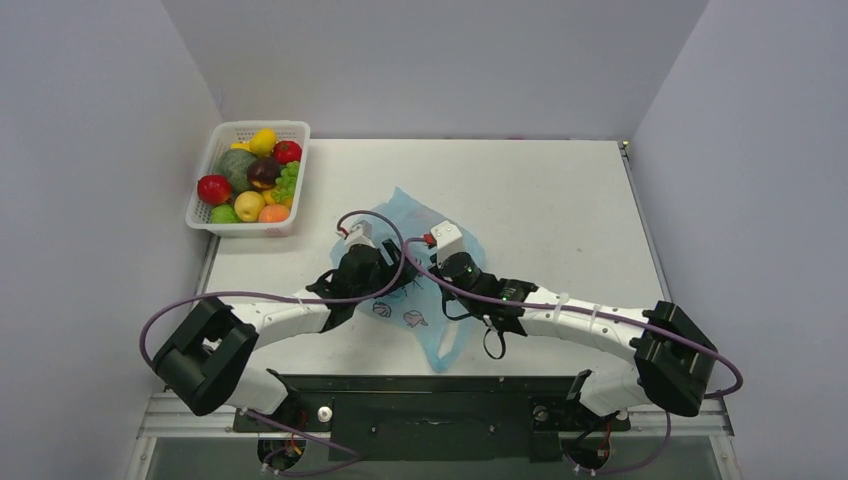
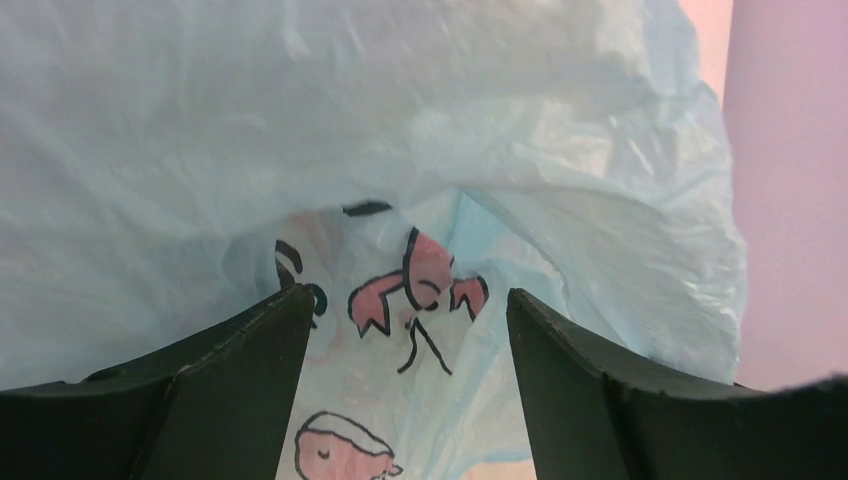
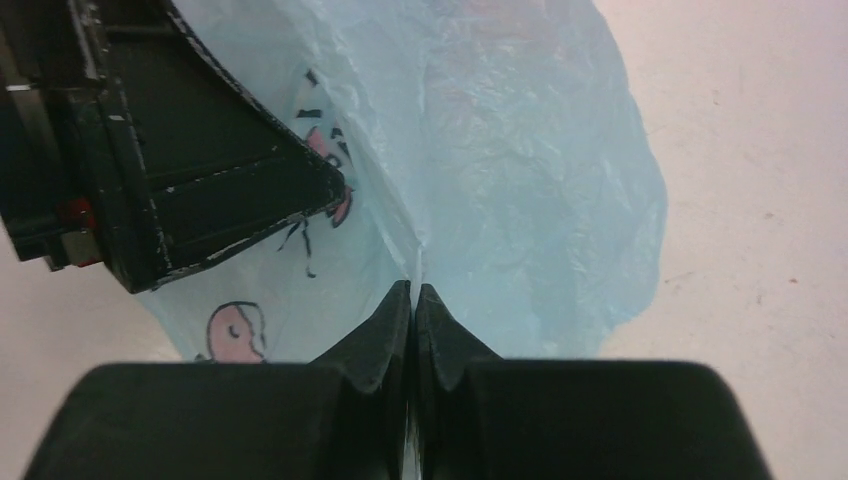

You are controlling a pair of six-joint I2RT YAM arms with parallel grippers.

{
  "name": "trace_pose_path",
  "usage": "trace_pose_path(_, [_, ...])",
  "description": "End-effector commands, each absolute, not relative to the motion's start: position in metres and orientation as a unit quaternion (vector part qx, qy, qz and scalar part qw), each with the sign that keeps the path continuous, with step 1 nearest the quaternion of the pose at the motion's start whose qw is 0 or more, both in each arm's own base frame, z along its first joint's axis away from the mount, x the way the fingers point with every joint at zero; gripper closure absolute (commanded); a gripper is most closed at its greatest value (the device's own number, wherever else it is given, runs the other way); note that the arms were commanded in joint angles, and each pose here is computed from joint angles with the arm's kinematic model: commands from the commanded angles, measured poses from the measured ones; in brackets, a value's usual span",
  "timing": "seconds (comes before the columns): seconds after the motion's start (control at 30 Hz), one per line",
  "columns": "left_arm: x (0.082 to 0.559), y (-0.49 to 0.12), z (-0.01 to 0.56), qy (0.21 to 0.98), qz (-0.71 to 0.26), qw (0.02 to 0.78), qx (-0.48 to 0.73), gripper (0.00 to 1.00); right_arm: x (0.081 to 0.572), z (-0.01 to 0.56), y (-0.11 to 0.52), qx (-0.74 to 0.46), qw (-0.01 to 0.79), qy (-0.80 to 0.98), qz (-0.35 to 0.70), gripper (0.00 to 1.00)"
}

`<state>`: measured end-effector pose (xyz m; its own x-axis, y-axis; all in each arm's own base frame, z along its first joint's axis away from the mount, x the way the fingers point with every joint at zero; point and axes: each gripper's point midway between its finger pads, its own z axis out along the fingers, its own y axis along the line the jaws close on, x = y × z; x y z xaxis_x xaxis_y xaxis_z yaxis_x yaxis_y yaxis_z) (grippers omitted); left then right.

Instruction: Take the fake fruits out of the plastic bag

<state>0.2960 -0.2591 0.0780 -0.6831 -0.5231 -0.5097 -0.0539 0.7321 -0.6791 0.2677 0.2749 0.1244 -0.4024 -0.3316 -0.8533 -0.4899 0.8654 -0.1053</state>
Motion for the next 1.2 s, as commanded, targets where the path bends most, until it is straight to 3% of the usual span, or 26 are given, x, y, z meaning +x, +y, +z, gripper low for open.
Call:
trace_pose_path(0.0, [0.292,-0.266,0.114,0.818,-0.396,0.377,-0.178,0.33,0.261,0.184,0.319,-0.247,0.519,0.793,0.202,1.00])
trace_pose_path(0.17, [0.265,-0.268,0.087,0.827,-0.399,0.354,-0.179,0.39,0.243,0.221,0.335,-0.225,0.521,0.765,0.303,1.00])
trace_pose_path(0.33, [0.239,-0.263,0.033,0.855,-0.362,0.317,-0.192,0.39,0.243,0.244,0.338,-0.213,0.522,0.754,0.337,1.00])
trace_pose_path(0.5, [0.231,-0.252,0.026,0.874,-0.326,0.312,-0.179,0.36,0.235,0.247,0.326,-0.206,0.524,0.750,0.347,1.00])
trace_pose_path(0.67, [0.221,-0.260,0.085,0.849,-0.376,0.343,-0.142,0.25,0.221,0.231,0.315,-0.232,0.511,0.752,0.347,1.00])
trace_pose_path(0.77, [0.221,-0.257,0.135,0.821,-0.408,0.377,-0.133,0.23,0.210,0.228,0.317,-0.250,0.505,0.742,0.364,1.00])
trace_pose_path(1.0, [0.213,-0.243,0.171,0.801,-0.427,0.396,-0.138,0.29,0.211,0.225,0.319,-0.253,0.501,0.743,0.364,1.00])
trace_pose_path(1.17, [0.208,-0.266,0.163,0.797,-0.462,0.366,-0.130,0.42,0.215,0.231,0.322,-0.242,0.506,0.742,0.368,1.00])
